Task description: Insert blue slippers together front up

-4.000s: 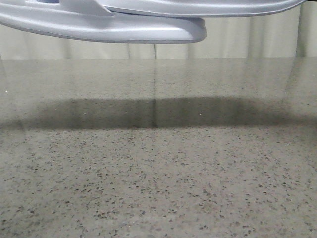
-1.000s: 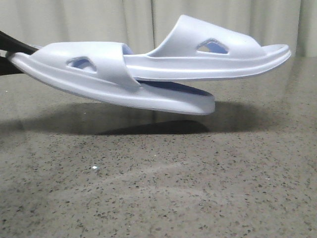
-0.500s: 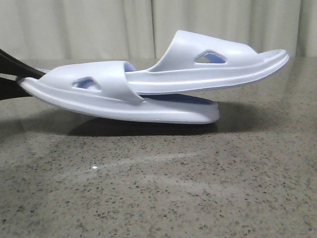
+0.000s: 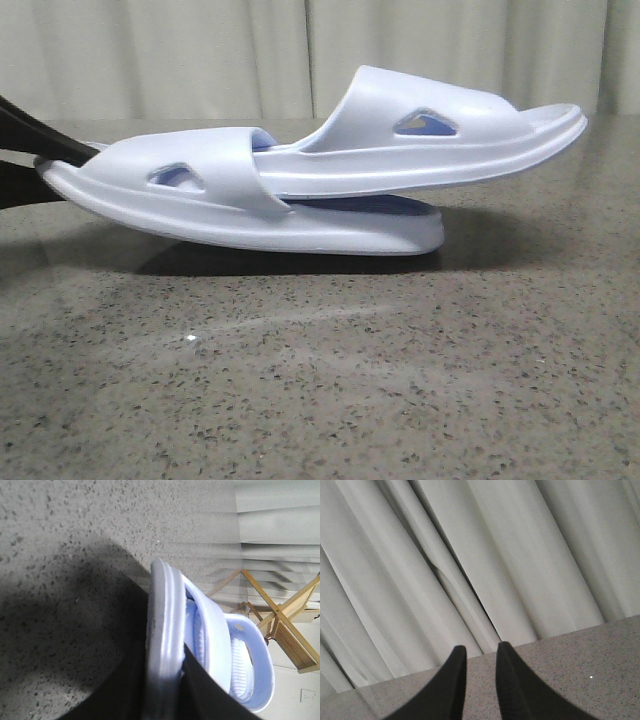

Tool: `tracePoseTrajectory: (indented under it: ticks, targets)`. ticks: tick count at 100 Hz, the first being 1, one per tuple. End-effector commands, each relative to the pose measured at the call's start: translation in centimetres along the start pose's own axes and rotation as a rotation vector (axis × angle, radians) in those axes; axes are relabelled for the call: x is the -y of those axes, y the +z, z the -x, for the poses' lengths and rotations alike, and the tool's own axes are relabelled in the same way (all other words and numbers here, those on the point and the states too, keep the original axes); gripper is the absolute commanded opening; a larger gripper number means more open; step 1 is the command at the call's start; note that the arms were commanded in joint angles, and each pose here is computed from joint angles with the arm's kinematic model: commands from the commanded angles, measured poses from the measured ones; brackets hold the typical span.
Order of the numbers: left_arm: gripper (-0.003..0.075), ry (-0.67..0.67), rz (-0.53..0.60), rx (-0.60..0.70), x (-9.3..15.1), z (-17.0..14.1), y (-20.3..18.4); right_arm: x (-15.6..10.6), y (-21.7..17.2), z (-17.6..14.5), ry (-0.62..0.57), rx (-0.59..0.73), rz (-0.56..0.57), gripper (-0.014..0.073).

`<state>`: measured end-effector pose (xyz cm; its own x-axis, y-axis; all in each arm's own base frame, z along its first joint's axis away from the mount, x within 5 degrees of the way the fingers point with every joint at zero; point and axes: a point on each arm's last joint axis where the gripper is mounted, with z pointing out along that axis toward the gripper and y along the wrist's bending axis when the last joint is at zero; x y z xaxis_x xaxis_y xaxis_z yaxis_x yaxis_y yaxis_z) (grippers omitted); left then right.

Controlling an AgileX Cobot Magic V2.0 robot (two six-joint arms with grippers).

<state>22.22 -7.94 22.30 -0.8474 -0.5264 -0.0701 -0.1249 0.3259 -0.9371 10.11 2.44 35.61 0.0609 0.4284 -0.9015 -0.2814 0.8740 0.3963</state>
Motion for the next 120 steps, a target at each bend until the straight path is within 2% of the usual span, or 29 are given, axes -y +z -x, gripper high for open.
tracePoseTrajectory:
  ticks: [1, 15, 24, 52, 78, 94, 104, 120]
  targets:
    - [0.0213, 0.023, -0.104, -0.004, 1.8, 0.1, -0.3, -0.6, -0.1, 1.7, -0.030, 0.103, 0.024, 0.0103]
    - [0.0367, 0.044, -0.106, 0.002, 1.8, 0.1, -0.3, -0.6, -0.1, 1.7, -0.030, 0.103, 0.024, 0.0103]
    - [0.0415, 0.087, -0.107, 0.010, 1.9, 0.2, -0.3, -0.6, -0.1, 1.7, -0.030, 0.103, 0.024, 0.0103]
    - [0.0417, 0.213, -0.100, 0.102, 2.1, 1.1, -0.4, -0.6, -0.1, 1.7, -0.030, 0.103, 0.024, 0.0103]
    - [0.0417, 0.397, -0.090, 0.211, 2.7, 3.3, -1.8, -0.6, -0.1, 1.6, -0.046, 0.098, 0.024, 0.0103]
    - [0.0417, 0.583, -0.050, 0.333, 3.1, 4.6, -4.2, -0.5, 0.0, 1.3, -0.133, 0.062, 0.020, 0.0103]
    - [0.0417, 0.723, 0.013, 0.430, 3.7, 4.9, -5.9, -0.5, 0.0, 1.1, -0.193, 0.038, 0.016, 0.0104]
    - [0.0417, 0.930, 0.129, 0.569, 5.4, 3.9, -8.5, -0.4, 0.0, 0.8, -0.359, 0.001, 0.006, 0.0104]
